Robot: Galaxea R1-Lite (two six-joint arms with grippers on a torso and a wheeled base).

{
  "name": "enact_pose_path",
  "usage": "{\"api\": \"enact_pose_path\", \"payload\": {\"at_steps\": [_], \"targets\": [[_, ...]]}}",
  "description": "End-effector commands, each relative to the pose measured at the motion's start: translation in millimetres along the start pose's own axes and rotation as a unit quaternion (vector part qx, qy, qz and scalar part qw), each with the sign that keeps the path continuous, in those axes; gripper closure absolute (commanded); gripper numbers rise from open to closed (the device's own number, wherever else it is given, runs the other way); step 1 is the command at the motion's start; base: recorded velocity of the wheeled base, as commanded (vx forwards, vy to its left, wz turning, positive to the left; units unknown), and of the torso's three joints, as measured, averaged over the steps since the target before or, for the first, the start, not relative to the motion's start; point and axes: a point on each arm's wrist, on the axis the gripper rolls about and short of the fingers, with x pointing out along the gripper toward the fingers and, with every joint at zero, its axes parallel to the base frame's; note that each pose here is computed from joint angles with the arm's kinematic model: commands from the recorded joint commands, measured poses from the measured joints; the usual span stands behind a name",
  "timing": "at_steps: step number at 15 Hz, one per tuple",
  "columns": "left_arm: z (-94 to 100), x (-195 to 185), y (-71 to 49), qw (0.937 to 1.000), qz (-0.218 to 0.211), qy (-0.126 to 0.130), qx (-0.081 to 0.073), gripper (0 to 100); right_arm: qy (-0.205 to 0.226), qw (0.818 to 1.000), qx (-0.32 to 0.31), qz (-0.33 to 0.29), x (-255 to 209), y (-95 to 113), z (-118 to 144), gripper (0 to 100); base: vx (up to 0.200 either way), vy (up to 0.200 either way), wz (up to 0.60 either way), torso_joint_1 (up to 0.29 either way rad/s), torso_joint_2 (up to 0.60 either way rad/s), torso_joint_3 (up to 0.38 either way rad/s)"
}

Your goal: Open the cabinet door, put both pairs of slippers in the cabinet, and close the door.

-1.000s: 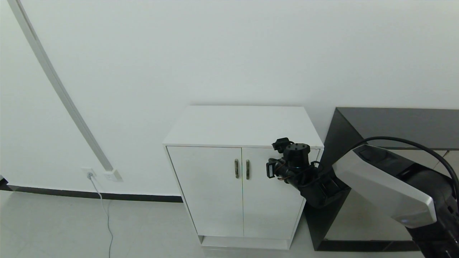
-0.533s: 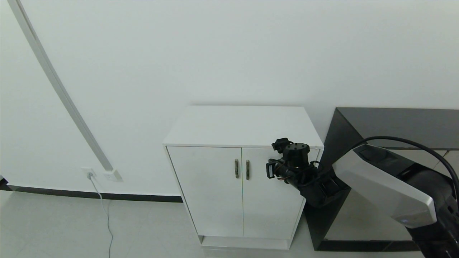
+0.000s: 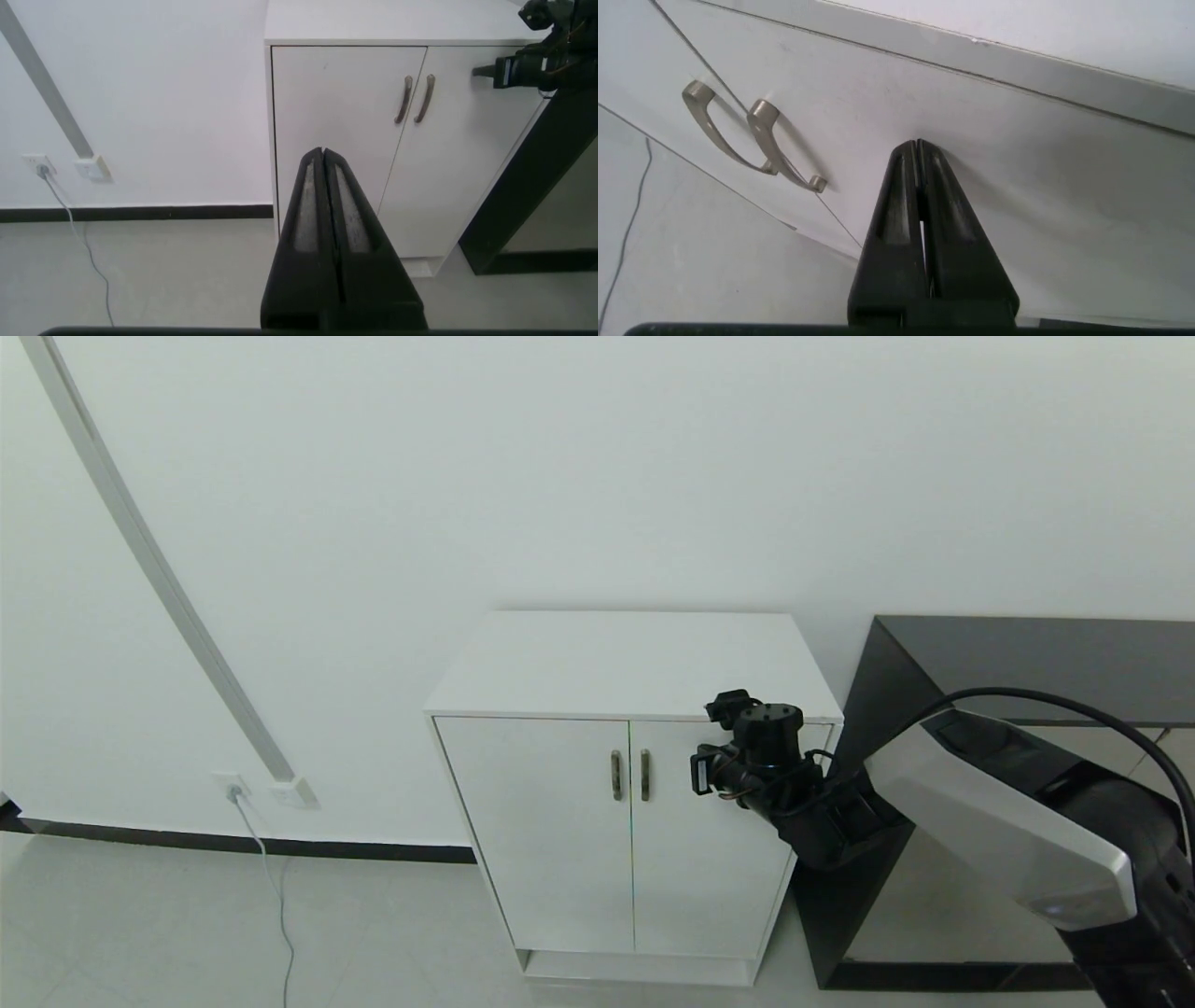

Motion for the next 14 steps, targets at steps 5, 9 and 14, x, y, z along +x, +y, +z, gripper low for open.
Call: {"api": "enact_pose_path", "payload": {"at_steps": [5,9,14], "targets": [[0.0,0,0.0,1.0000,0.001,0.000,0.000,100,-0.014,1.000,0.000,-0.005,-42,4,24,100,0.000,0.000,0.00,0.000,0.00,0.000],[0.0,0,0.0,1.0000,0.000,0.000,0.000,100,-0.027,0.999,0.004,-0.027,-90,-10,45,100,0.000,0.000,0.00,0.000,0.00,0.000],[0.0,0,0.0,1.0000,0.000,0.000,0.000,100,-0.031,0.996,0.012,-0.080,-154,-44,61,100,0.000,0.000,0.00,0.000,0.00,0.000]]}}
